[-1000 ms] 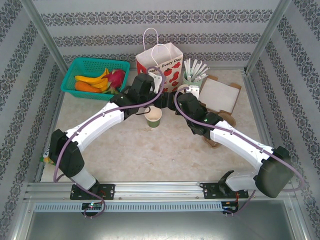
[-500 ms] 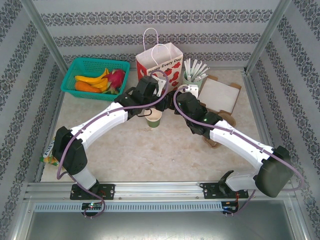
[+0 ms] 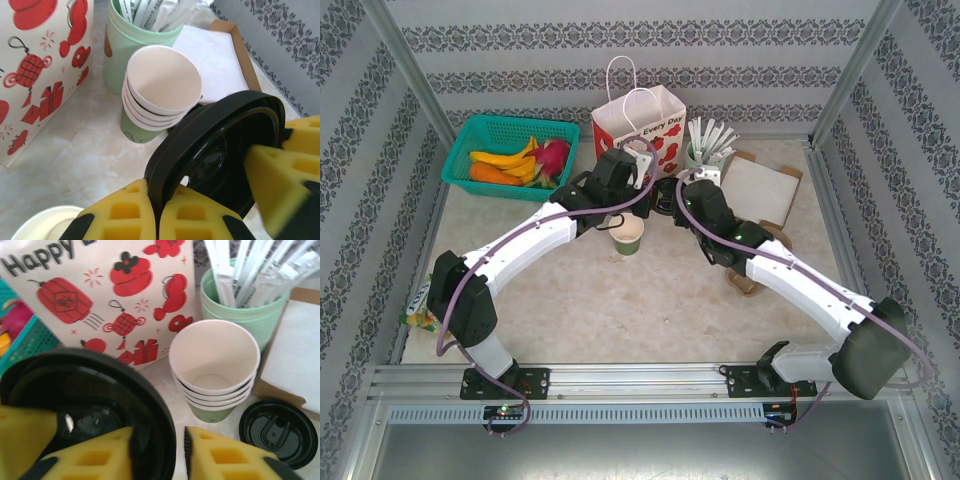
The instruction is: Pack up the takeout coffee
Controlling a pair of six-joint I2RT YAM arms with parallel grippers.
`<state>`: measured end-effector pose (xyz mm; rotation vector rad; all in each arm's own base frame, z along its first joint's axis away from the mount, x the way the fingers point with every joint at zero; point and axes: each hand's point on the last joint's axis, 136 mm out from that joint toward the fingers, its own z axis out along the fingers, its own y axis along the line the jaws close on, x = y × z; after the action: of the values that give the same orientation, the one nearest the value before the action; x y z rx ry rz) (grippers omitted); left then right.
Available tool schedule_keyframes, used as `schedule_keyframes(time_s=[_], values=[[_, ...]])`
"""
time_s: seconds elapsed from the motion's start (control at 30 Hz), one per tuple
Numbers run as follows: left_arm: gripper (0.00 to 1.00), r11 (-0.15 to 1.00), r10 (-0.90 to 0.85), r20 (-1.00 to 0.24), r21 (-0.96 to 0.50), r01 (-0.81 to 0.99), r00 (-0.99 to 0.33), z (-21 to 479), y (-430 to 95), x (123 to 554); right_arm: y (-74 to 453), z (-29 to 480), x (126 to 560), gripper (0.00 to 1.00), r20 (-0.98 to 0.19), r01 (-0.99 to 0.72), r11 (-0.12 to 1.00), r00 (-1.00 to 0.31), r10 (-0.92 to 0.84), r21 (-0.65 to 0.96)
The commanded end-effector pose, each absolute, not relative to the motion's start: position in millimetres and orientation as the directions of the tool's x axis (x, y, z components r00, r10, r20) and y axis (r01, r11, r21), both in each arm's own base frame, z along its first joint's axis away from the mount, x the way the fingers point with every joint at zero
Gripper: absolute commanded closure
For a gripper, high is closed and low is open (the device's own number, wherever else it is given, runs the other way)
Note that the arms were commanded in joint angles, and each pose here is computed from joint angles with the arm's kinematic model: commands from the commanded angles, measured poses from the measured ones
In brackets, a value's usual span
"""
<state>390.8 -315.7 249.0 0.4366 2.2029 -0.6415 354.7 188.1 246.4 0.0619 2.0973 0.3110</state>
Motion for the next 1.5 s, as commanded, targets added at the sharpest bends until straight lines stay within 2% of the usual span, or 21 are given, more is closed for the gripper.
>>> schedule_keyframes(time_s=[0.0,0.13,0.2,0.53,0.67,0.8,0.93,1.07,1.13,1.27,1.37,1.47], values=[[1.00,0.810,0.037,-0.805,-0.324,0.490,-0.592,262,-313,408,190,274,348,0.53,-0.819,-0.182,0.912,-0.528,0.224,0.367],[1.00,0.808,0.050,-0.831,-0.292,0.512,-0.554,266,-314,413,183,288,344,0.25,-0.770,-0.196,0.850,-0.556,0.315,0.489],[1.00,0.809,0.068,-0.845,-0.265,0.525,-0.530,268,-313,415,175,298,344,0.02,-0.753,-0.174,0.824,-0.538,0.379,0.540],[1.00,0.785,0.100,-0.948,-0.112,0.609,-0.302,298,-304,411,161,331,344,0.02,-0.609,-0.104,0.659,-0.508,0.609,0.745],[1.00,0.796,0.098,-0.981,-0.023,0.604,-0.167,318,-299,416,154,344,346,0.02,-0.471,-0.038,0.531,-0.517,0.715,0.847],[1.00,0.814,0.154,-0.985,0.173,0.554,0.081,343,-296,429,156,357,348,0.02,-0.251,0.041,0.330,-0.565,0.786,0.943],[1.00,0.786,0.262,-0.889,0.423,0.451,0.376,368,-301,432,173,379,349,0.02,-0.066,0.088,0.158,-0.639,0.766,0.983],[1.00,0.748,0.331,-0.752,0.578,0.328,0.570,385,-308,429,187,387,353,0.04,0.117,0.196,0.024,-0.673,0.730,0.980],[1.00,0.752,0.329,-0.698,0.601,0.271,0.636,394,-309,426,192,392,358,0.06,0.224,0.236,-0.082,-0.671,0.707,0.968],[1.00,0.774,0.328,-0.613,0.611,0.168,0.719,412,-305,419,190,397,364,0.12,0.272,0.246,-0.141,-0.653,0.707,0.959],[1.00,0.772,0.307,-0.564,0.619,0.146,0.767,418,-304,407,186,407,369,0.28,0.299,0.216,-0.207,-0.643,0.705,0.954],[1.00,0.798,0.277,-0.526,0.592,0.112,0.804,428,-298,396,185,418,375,0.34,0.336,0.178,-0.292,-0.641,0.690,0.940]])
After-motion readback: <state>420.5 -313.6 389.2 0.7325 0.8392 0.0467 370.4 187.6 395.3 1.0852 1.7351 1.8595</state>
